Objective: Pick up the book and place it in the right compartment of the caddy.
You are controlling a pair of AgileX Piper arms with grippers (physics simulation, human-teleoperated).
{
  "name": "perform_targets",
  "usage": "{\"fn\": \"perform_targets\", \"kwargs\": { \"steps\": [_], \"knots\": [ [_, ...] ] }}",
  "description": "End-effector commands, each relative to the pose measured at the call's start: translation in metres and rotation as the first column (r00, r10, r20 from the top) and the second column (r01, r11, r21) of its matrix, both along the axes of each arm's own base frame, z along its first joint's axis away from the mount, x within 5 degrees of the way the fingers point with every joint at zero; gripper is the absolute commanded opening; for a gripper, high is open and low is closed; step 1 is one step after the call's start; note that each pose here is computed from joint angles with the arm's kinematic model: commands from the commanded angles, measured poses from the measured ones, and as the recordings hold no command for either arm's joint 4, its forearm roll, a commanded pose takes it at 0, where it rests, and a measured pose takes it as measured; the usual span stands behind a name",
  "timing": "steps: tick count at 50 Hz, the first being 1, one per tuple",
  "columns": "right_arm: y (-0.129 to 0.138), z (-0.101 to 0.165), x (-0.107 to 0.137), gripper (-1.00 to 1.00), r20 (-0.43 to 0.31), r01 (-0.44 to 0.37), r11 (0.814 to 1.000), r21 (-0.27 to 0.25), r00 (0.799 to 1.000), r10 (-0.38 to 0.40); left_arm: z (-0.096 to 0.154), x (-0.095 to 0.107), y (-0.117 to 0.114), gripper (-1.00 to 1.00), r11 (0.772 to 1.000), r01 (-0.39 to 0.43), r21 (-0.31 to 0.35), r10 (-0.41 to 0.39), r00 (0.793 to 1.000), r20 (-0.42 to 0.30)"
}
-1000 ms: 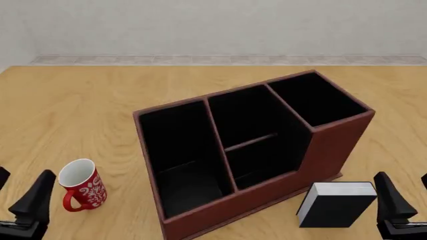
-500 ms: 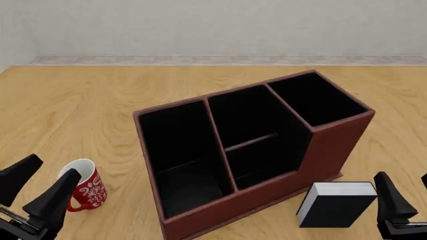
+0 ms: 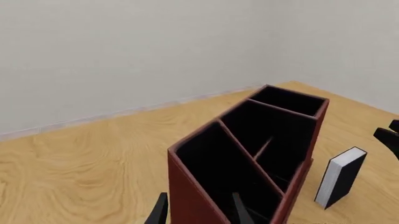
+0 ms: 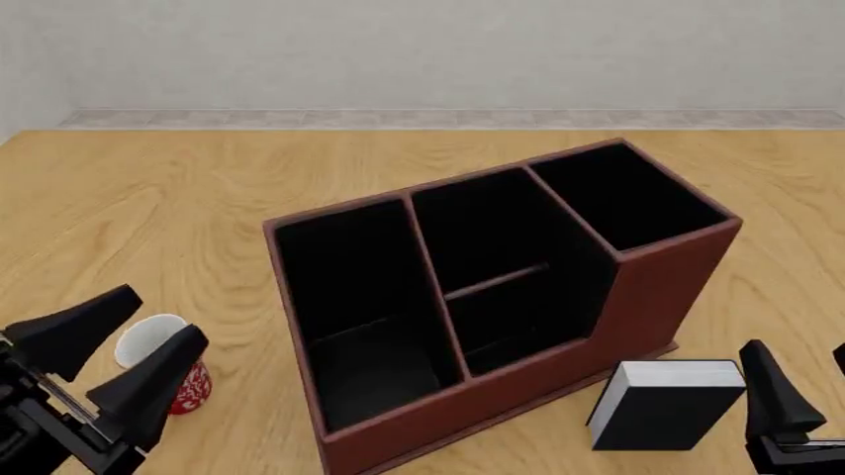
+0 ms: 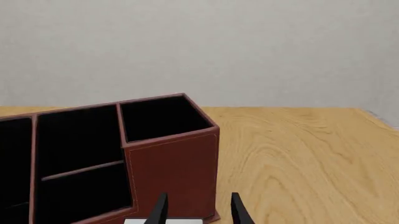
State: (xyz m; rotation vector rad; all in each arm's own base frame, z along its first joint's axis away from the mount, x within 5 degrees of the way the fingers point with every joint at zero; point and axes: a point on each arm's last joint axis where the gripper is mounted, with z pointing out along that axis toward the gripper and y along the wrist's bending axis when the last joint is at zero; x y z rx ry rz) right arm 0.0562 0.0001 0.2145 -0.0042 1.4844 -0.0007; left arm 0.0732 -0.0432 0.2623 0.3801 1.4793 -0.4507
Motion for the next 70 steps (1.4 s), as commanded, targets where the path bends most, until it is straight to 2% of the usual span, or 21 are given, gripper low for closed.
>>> {"fn": "perform_targets", "kwargs": {
  "steps": [1,7,17,37,57,70],
  "knots": [
    [0.000,0.000,0.000,1.00,0.000,0.000,1.000,0.000,1.000,0.000,0.000,0.010,-0.012,1.00,0.998,0.057,0.001,-0.057,0.998,-0.014],
    [0.000,0.000,0.000,1.00,0.000,0.000,1.000,0.000,1.000,0.000,0.004,0.012,-0.015,1.00,0.998,0.068,-0.004,-0.068,0.998,-0.008],
    [0.000,0.000,0.000,1.00,0.000,-0.001,1.000,0.000,1.000,0.001,0.004,0.027,-0.043,1.00,0.984,0.176,0.015,-0.175,0.984,-0.043],
    [0.000,0.000,0.000,1.00,0.000,-0.001,1.000,0.000,1.000,0.001,0.013,0.036,-0.070,1.00,0.963,0.269,0.018,-0.268,0.962,-0.045],
    [0.000,0.000,0.000,1.00,0.000,-0.001,1.000,0.000,1.000,0.001,0.012,0.049,-0.098,1.00,0.947,0.318,0.038,-0.315,0.947,-0.067],
    [0.000,0.000,0.000,1.00,0.000,0.000,1.000,0.000,1.000,0.000,0.003,0.063,-0.120,1.00,0.941,0.337,0.037,-0.332,0.938,-0.102]
  ]
}}
